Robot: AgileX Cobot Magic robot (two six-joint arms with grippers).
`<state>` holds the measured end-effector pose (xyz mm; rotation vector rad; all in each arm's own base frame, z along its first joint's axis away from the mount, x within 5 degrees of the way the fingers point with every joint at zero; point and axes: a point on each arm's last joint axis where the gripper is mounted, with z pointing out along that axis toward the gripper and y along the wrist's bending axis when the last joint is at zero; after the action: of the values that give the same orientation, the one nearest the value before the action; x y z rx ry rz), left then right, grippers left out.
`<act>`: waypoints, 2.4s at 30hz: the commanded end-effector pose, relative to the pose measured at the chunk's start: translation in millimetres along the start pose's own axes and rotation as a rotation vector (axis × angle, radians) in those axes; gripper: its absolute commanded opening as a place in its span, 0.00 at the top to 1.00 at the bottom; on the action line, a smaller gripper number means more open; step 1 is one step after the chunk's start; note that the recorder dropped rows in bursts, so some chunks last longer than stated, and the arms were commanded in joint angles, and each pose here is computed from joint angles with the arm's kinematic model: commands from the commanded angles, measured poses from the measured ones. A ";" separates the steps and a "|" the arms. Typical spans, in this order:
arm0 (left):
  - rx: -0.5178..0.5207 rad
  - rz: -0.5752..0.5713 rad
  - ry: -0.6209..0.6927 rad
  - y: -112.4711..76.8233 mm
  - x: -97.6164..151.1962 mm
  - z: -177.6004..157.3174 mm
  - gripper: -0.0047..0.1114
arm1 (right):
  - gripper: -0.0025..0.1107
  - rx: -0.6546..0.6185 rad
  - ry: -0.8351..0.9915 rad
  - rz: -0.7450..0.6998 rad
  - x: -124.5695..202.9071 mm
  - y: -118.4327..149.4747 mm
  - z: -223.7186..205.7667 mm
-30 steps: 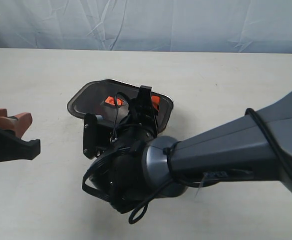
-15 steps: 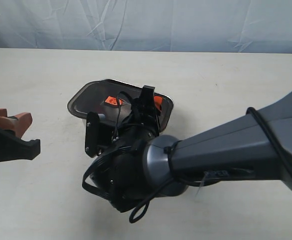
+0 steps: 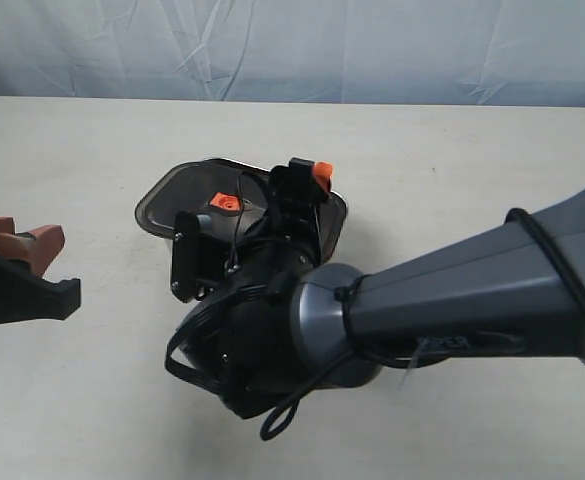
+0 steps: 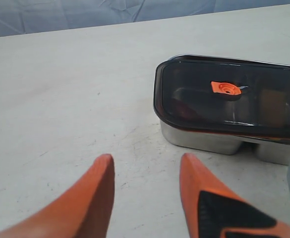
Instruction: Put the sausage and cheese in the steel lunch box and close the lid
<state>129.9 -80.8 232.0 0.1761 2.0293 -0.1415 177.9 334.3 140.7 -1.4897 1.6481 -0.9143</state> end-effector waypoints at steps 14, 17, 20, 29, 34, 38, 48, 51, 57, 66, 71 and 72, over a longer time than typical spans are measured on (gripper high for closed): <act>0.009 -0.001 0.002 -0.2 1.8 -0.8 0.61 | 0.16 -0.089 -0.007 -0.065 -4.0 24.7 -19.3; 0.010 -0.001 0.002 -0.2 1.8 -0.8 0.61 | 0.16 -0.076 0.004 -0.088 -2.5 21.9 -16.4; 0.012 -0.001 0.002 -0.5 1.9 -0.8 0.61 | 0.16 -0.082 0.009 -0.089 -1.8 21.7 -15.1; 0.013 0.001 0.002 -0.6 1.9 -0.8 0.61 | 0.16 -0.013 0.032 -0.119 0.0 15.3 -15.0; 0.016 0.001 0.003 -0.8 1.9 -0.8 0.61 | 0.16 -0.006 0.028 -0.119 -0.2 13.5 -15.7; 0.017 0.001 0.003 -1.0 2.0 -0.8 0.61 | 0.16 0.040 0.042 -0.114 1.1 7.2 -17.1; 0.017 0.006 0.003 -0.9 2.0 -0.8 0.61 | 0.17 0.124 0.020 -0.052 0.1 -7.6 -22.0; 0.014 0.006 0.002 -0.6 1.9 -0.8 0.61 | 0.21 0.079 -0.017 -0.005 -0.7 -15.4 -28.8; 0.014 0.006 0.002 -0.6 1.9 -0.8 0.61 | 0.22 -0.036 -0.050 0.061 -1.5 -14.8 -34.6; 0.014 0.006 0.002 -0.6 1.9 -0.8 0.61 | 0.22 -0.070 -0.060 0.057 -2.5 -11.7 -34.8; 0.014 0.006 0.002 -0.6 1.9 -0.8 0.61 | 0.22 -0.117 -0.063 0.065 -2.9 -7.5 -35.2; 0.014 0.006 0.002 -0.6 1.9 -0.8 0.61 | 0.22 -0.133 -0.069 0.058 -3.5 -6.0 -35.4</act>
<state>129.7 -81.4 231.9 0.1850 2.0299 -0.1467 151.3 339.6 162.9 -1.5103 1.7085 -0.7520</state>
